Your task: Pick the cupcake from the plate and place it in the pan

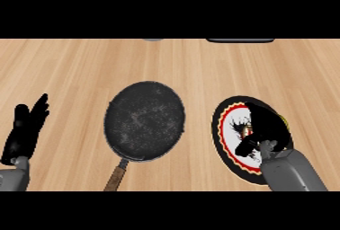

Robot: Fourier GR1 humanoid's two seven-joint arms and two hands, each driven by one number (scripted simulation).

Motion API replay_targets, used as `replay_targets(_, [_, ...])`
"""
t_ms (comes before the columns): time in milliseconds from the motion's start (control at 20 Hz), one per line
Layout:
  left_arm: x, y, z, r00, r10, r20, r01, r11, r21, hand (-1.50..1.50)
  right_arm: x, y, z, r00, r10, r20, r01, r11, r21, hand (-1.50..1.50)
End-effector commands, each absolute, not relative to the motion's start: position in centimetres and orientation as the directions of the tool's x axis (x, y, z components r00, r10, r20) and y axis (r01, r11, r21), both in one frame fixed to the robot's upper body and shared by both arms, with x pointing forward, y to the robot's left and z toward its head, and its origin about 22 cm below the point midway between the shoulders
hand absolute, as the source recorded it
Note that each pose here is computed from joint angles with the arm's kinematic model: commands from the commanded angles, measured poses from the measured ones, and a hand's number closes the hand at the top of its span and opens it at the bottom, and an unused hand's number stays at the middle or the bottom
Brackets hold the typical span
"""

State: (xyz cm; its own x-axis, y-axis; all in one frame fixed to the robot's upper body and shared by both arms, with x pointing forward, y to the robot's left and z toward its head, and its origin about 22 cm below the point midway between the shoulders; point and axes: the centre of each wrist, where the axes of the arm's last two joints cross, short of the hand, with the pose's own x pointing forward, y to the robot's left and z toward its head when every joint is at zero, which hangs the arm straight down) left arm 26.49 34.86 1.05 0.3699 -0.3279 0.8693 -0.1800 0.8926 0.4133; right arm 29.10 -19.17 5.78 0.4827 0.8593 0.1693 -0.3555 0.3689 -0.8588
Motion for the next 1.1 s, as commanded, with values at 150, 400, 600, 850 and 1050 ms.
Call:
replay_targets(150, [26.7,36.3,0.9,0.363,-0.333,0.870,-0.189,0.888,0.419,0.00,28.4,-20.1,3.7,0.442,0.896,0.046,-0.356,0.222,-0.908,1.50])
replay_targets(400, [25.5,33.4,0.3,0.379,-0.332,0.864,-0.199,0.882,0.426,0.00,29.6,-19.4,5.8,0.441,0.896,0.044,-0.319,0.202,-0.926,1.50])
replay_targets(600, [27.7,35.6,1.2,0.361,-0.334,0.871,-0.166,0.896,0.413,0.00,27.5,-21.0,4.4,0.296,0.951,0.092,-0.357,0.199,-0.913,1.50])
replay_targets(850, [26.3,36.2,0.8,0.385,-0.318,0.866,-0.212,0.883,0.418,0.00,19.2,-20.3,4.4,-0.038,0.990,0.137,-0.438,0.107,-0.892,1.50])
replay_targets(1050, [26.9,35.1,1.0,0.382,-0.318,0.868,-0.207,0.886,0.416,0.00,17.9,-22.8,8.2,-0.045,0.983,0.180,-0.318,0.157,-0.935,1.50])
